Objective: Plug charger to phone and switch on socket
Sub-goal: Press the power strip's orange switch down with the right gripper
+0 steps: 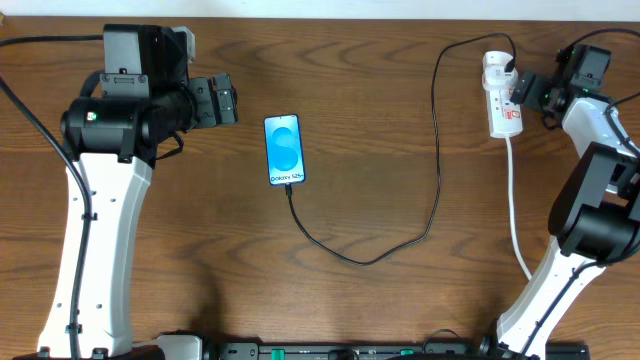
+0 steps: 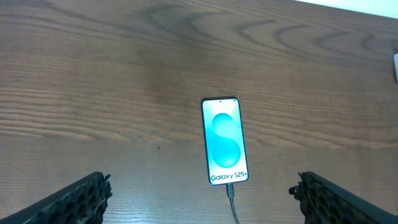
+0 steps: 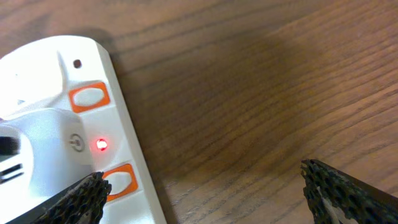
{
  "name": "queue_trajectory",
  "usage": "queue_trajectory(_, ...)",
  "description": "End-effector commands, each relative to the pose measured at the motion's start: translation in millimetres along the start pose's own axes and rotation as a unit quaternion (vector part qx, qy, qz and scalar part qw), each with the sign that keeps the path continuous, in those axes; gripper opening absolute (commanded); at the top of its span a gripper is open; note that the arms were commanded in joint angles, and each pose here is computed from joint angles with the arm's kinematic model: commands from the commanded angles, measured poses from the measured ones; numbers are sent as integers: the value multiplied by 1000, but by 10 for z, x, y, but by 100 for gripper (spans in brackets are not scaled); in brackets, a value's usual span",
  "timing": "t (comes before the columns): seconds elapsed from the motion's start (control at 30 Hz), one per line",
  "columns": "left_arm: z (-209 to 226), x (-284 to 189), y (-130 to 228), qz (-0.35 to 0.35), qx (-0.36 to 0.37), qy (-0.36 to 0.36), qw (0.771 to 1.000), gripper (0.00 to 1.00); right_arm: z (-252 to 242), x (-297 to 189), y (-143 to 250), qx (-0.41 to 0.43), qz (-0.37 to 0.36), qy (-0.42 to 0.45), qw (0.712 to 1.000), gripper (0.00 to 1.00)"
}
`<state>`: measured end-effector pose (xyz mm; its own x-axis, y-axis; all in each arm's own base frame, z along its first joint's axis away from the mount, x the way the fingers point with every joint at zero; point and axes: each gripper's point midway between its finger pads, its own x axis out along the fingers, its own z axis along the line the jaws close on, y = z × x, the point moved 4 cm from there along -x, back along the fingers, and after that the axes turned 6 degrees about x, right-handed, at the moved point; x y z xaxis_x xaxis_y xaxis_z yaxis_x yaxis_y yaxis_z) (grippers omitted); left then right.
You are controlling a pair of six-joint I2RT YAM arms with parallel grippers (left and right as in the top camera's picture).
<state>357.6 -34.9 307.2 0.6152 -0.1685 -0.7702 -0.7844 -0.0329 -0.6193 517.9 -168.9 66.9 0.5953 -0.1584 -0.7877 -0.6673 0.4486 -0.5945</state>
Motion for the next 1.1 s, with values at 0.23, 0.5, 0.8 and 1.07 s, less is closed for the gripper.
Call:
queue_trajectory(0.23, 9, -62, -32, -10, 2, -5, 1000, 98, -20, 187, 111, -9, 12, 12, 1000, 99)
queue_trajectory(0.5, 9, -62, -33, -10, 2, -5, 1000, 98, -16, 188, 95, -10, 9, 11, 1000, 99)
queue_trajectory(0.8, 8, -62, -32, -10, 2, -5, 1000, 98, -48, 184, 174, -8, 28, 16, 999, 99)
queue_trajectory(1.07, 8, -62, -32, -10, 2, -5, 1000, 98, -114, 181, 196, -9, 32, 40, 999, 98)
